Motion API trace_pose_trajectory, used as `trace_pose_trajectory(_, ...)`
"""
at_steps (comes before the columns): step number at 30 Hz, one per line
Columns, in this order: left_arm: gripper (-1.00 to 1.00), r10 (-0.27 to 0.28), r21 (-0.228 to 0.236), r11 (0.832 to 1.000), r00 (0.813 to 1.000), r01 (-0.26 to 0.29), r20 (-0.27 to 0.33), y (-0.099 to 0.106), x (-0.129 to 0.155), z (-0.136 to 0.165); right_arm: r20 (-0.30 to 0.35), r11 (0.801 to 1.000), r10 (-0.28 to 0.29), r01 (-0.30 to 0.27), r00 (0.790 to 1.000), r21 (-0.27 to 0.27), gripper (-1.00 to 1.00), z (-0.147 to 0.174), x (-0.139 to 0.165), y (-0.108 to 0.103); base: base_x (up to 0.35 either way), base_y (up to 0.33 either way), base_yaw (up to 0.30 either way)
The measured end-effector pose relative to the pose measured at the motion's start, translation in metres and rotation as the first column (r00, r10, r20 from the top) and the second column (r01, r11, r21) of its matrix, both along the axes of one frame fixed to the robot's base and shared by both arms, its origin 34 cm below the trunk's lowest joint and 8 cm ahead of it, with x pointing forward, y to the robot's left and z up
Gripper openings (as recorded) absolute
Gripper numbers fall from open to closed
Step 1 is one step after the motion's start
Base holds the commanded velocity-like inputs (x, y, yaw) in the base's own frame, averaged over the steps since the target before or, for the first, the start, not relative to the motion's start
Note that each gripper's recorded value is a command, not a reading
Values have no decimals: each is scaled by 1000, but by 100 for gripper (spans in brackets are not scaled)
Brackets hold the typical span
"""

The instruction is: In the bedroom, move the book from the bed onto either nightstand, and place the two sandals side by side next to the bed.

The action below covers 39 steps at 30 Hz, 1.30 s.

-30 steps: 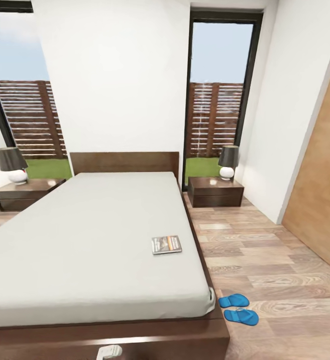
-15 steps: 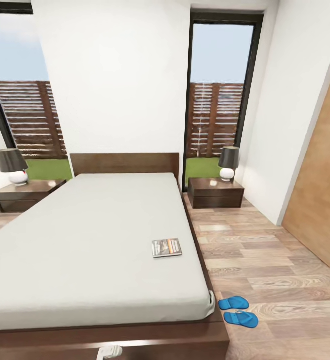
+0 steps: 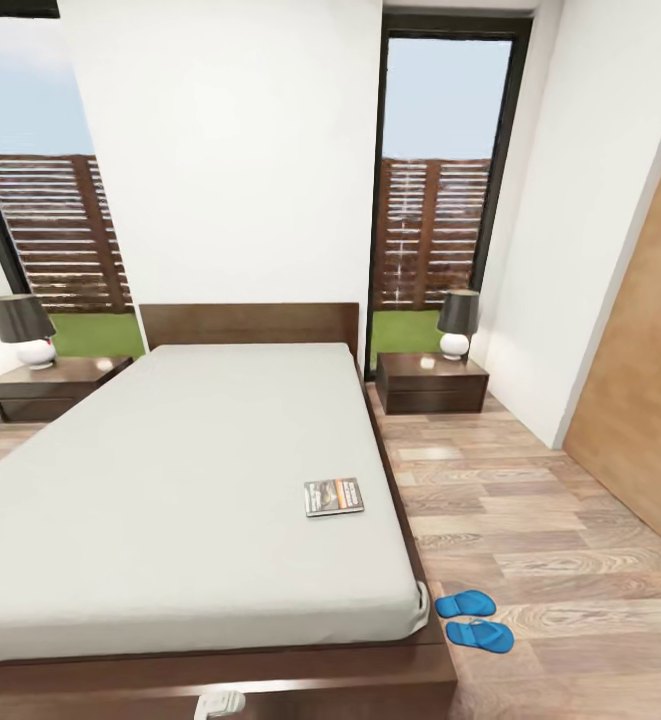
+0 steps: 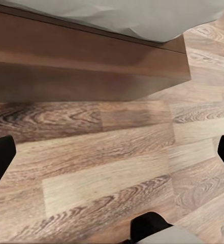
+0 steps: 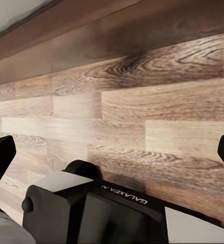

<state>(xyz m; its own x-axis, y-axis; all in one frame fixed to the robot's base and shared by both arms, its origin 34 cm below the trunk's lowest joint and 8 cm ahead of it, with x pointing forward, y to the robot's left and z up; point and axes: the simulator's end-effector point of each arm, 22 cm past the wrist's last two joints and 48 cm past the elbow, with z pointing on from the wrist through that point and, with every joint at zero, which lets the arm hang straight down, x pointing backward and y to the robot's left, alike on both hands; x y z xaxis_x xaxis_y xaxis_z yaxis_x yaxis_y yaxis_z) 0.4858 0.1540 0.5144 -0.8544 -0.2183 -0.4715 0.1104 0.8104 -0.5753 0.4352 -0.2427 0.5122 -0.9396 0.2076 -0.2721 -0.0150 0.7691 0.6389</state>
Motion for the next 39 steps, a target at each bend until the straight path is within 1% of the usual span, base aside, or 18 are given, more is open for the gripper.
trace_pose_trajectory(17, 100, 0, 0, 1000, 1000, 0, -25, 0, -5, 22, -24, 1000, 0, 0, 1000, 0, 100, 23, -5, 0, 0, 0, 0)
trace_pose_trajectory(39, 100, 0, 0, 1000, 1000, 0, -27, 0, -4, 58, -27, 1000, 0, 0, 1000, 0, 100, 59, -4, 0, 0, 0, 0)
